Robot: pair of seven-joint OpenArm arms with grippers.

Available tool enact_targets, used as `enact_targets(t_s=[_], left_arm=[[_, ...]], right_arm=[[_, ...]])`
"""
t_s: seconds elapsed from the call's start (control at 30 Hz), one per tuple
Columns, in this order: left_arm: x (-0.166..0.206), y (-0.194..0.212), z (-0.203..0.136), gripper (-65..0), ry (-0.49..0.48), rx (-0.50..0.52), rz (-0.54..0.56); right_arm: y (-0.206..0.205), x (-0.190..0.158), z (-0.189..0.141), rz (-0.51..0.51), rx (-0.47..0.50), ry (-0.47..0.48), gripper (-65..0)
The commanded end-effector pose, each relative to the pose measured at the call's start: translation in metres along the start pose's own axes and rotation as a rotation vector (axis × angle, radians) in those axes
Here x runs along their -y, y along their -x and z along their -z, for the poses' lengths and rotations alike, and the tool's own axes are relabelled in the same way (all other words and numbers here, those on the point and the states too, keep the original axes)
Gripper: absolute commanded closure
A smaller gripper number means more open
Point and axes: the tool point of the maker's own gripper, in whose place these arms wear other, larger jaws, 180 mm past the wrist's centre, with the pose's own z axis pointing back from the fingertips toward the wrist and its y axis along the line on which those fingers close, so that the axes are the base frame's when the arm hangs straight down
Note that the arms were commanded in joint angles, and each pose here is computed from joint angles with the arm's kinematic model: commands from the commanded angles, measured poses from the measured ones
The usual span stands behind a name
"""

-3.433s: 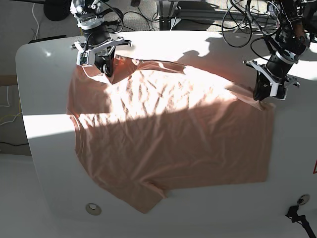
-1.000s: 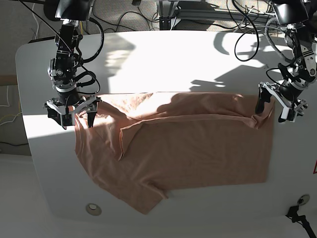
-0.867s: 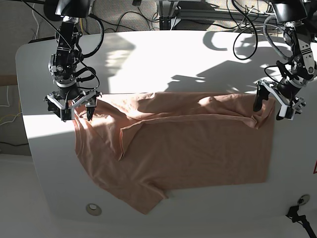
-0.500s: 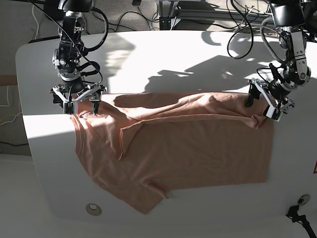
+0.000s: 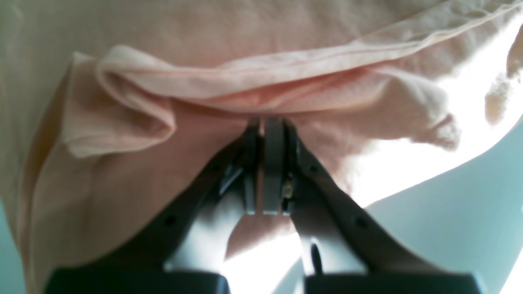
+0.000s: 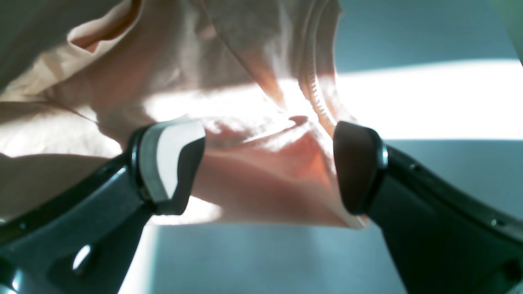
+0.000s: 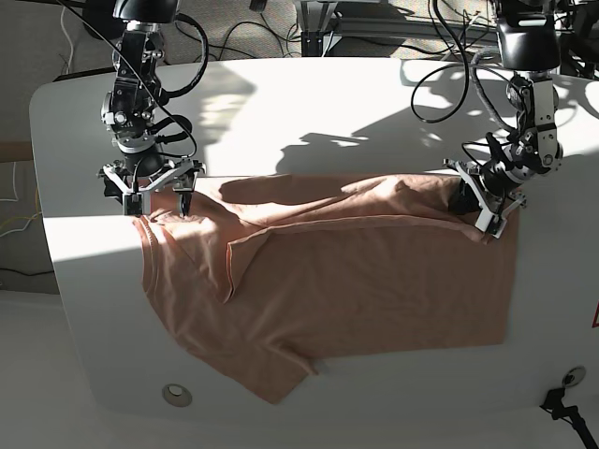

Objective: Fold the T-shirt properly
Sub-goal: 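Release the folded edge and raise both grippers back toward the collar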

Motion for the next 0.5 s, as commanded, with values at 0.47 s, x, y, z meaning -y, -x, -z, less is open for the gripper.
enact_targets(t_s=[0.47], left_arm=[[-0.071, -0.1, 0.025, 0.0, -0.09, 0.165, -0.025]], right_arm=[[-0.017, 0.004, 0.0, -0.004, 0.057, 0.006, -50.5]])
